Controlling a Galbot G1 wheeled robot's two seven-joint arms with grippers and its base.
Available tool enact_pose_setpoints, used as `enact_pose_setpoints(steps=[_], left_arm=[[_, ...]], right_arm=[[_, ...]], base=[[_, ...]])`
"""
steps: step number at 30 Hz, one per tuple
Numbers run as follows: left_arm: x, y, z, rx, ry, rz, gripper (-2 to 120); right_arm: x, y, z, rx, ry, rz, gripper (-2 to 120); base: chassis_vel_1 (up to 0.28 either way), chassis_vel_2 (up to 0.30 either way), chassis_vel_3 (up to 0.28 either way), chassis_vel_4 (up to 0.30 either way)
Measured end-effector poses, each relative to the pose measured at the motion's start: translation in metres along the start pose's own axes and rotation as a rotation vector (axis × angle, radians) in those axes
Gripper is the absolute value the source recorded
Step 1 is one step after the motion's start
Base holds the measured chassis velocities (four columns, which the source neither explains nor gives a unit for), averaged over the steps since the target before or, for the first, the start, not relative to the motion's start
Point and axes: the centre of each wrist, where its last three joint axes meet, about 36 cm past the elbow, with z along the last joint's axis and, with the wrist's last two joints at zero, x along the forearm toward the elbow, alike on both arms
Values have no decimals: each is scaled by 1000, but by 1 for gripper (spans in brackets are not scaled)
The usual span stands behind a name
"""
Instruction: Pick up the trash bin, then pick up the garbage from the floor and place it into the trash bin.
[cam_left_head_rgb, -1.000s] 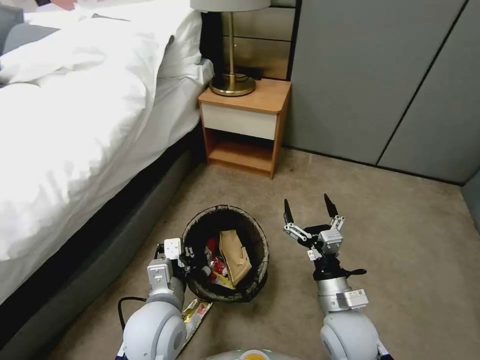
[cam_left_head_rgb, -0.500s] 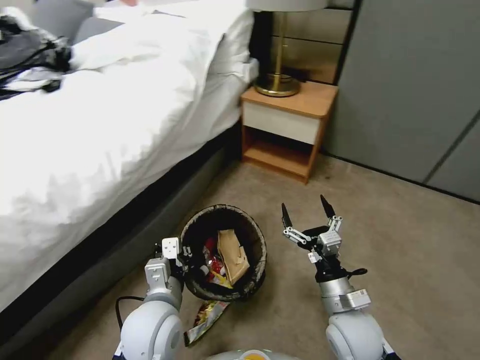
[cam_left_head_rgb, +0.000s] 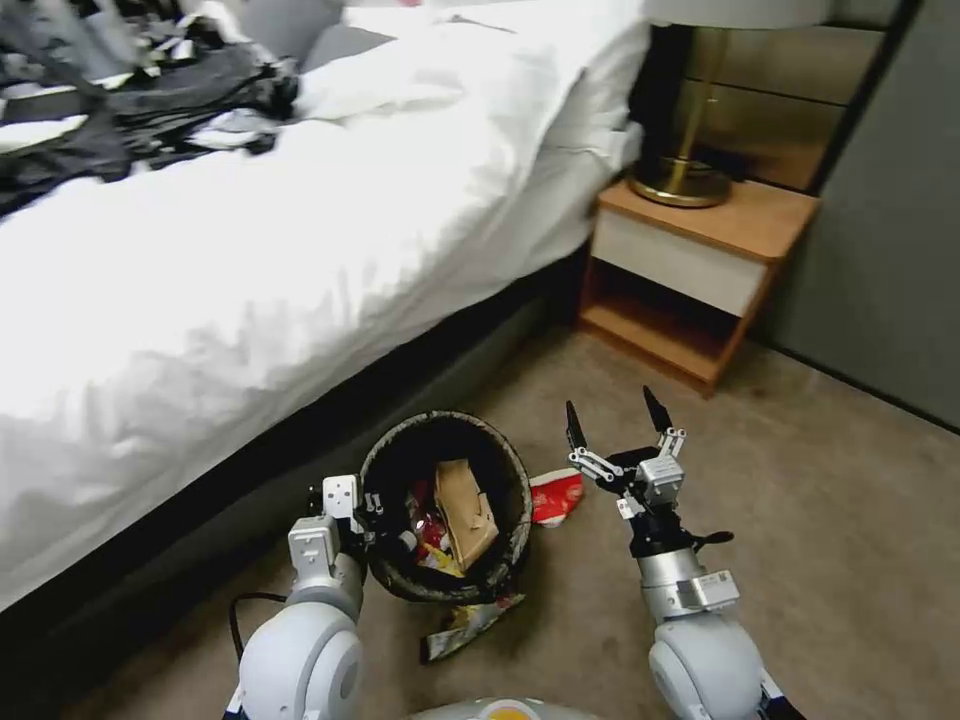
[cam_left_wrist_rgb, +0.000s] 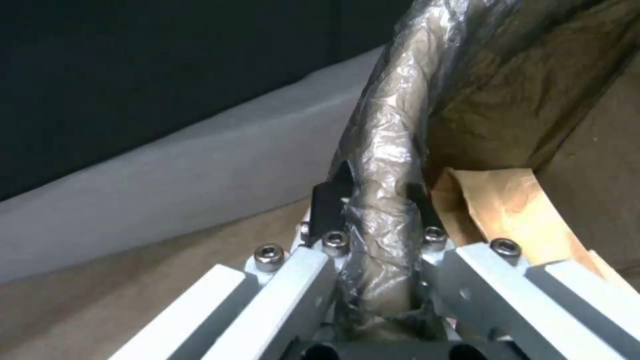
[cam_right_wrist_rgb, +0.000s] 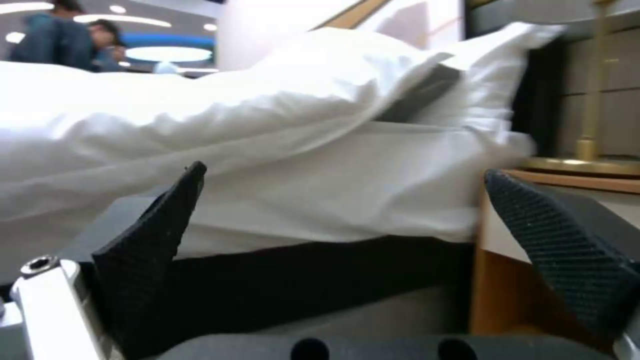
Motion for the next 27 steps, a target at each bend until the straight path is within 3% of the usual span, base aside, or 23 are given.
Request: enact_pose_setpoints(steps=[13, 23, 27], left_arm=[[0, -2, 1, 7, -14, 4, 0], [-1, -2, 1, 9, -14, 7, 0], [-1, -3, 1, 9, -13, 7, 0]], right_arm=[[-1, 6, 2, -8, -5, -10, 100], [-7, 1, 1, -1, -16, -1, 100], [-18, -12, 1, 43, -37, 4, 100]], base=[[73, 73, 81, 80], [0, 0, 0, 0], [0, 0, 0, 0]])
